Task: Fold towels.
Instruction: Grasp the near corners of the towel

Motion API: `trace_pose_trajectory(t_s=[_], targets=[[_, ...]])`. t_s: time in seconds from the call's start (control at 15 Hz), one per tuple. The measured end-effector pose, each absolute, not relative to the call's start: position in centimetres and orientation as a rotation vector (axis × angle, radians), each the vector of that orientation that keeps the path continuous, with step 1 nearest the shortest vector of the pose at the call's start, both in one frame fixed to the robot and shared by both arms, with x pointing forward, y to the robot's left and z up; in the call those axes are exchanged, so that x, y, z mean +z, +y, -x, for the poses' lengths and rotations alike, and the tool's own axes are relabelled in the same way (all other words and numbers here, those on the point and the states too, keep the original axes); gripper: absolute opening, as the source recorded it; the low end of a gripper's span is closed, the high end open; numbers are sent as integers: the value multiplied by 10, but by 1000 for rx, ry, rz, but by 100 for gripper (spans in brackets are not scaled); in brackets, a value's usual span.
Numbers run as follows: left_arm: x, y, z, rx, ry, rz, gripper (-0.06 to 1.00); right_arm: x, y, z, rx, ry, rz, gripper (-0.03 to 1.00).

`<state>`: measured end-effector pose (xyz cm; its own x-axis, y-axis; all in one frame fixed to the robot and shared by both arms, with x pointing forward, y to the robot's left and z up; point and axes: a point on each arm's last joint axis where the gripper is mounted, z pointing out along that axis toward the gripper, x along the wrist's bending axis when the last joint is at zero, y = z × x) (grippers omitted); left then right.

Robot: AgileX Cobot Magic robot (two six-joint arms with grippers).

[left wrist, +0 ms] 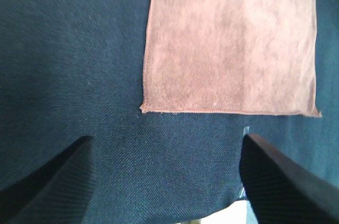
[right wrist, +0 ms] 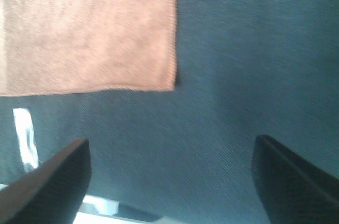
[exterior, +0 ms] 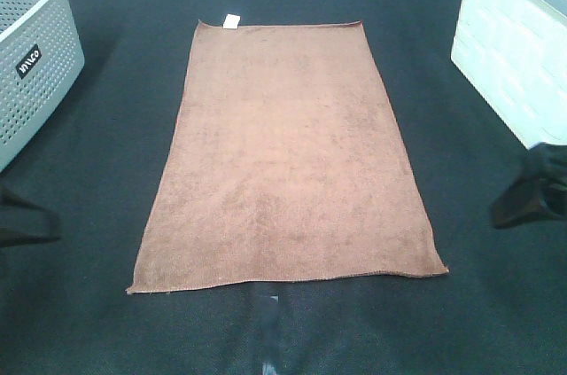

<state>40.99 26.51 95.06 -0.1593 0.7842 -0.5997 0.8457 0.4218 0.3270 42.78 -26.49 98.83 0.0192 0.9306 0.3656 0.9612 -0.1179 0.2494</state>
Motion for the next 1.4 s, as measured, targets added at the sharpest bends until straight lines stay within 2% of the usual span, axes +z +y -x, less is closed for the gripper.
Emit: trace_pose_trajectory(t_s=[0.2,0.33,0.93,1.33,1.4], targets=[[921,260,-428,-224,1947,-1425,71,961,-256,-449,-699,-2007,2068,78],[915,259,-433,-244,1936,-1436,71,954,-254,-453,-696,-1999,2034,78],[865,248,-472,-419,1959,-1507,71,880,-243,-484,-739,-1884,1917,76],[855,212,-487,-464,1891,-1596,71,869,-225,-495,-835,-1864,1829,75],[854,202,-493,-484,1882,-1598,68,868,-219,-499,-832,-1881,1819,70]])
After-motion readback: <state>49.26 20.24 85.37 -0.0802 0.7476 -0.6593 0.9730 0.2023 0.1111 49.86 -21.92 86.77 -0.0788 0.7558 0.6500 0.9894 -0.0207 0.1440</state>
